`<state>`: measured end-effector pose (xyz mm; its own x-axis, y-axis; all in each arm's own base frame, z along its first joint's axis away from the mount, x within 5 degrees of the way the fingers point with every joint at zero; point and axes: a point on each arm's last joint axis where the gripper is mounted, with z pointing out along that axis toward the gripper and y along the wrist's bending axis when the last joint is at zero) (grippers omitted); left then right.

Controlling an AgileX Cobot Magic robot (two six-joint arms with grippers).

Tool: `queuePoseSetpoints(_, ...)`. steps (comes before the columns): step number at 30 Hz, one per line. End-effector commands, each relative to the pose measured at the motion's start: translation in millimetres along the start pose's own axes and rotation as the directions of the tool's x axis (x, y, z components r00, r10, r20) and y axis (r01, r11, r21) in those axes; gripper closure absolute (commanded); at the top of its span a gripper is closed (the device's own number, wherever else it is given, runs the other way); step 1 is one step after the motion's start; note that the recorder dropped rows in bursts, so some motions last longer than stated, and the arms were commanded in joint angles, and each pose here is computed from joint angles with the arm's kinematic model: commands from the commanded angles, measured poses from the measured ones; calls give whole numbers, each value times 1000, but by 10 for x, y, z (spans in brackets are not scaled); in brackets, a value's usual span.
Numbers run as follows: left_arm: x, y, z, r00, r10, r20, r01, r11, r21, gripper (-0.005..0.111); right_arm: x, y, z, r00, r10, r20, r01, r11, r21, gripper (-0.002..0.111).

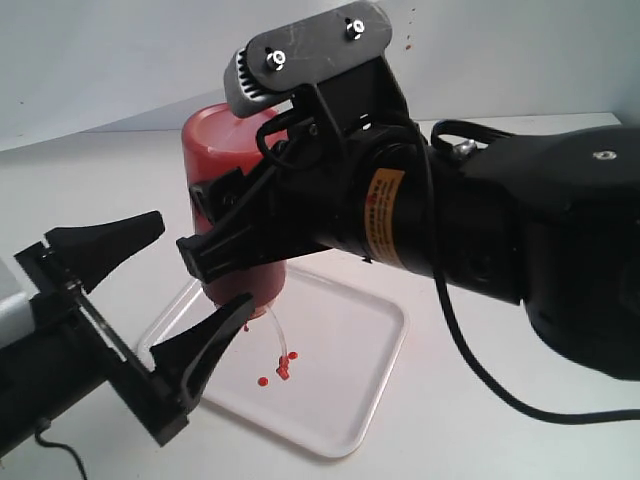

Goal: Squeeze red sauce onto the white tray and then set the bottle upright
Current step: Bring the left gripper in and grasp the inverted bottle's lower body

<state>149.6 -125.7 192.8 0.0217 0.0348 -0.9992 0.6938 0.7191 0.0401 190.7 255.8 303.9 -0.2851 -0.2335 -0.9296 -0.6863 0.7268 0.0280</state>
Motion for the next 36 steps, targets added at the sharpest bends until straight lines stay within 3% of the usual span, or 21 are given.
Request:
queuePoseSetpoints(1, 26, 12, 186, 1000, -13, 4, 13, 1000, 5, 10, -71, -17, -34, 1000, -8, 27, 8, 1000, 8, 108)
queuePoseSetpoints(7, -41, 53, 285, 997, -73, 32, 74, 997, -22, 10, -71, -20, -34, 1000, -8, 27, 8, 1000, 12, 108)
queuePoseSetpoints(28, -159, 79, 509, 997, -77, -17, 76, 997, -17, 12, -86, -53, -36, 997, -64, 41, 62, 997, 51, 108)
queuePoseSetpoints(30, -159, 79, 509, 997, -77, -17, 76, 997, -17, 22, -87, -53, -36, 997, -66, 41, 63, 997, 51, 108)
queuePoseSetpoints(36, -156, 27, 509, 999, -44, -23, 45, 998, 41, 74, -87, -53, -36, 997, -66, 41, 63, 997, 51, 108)
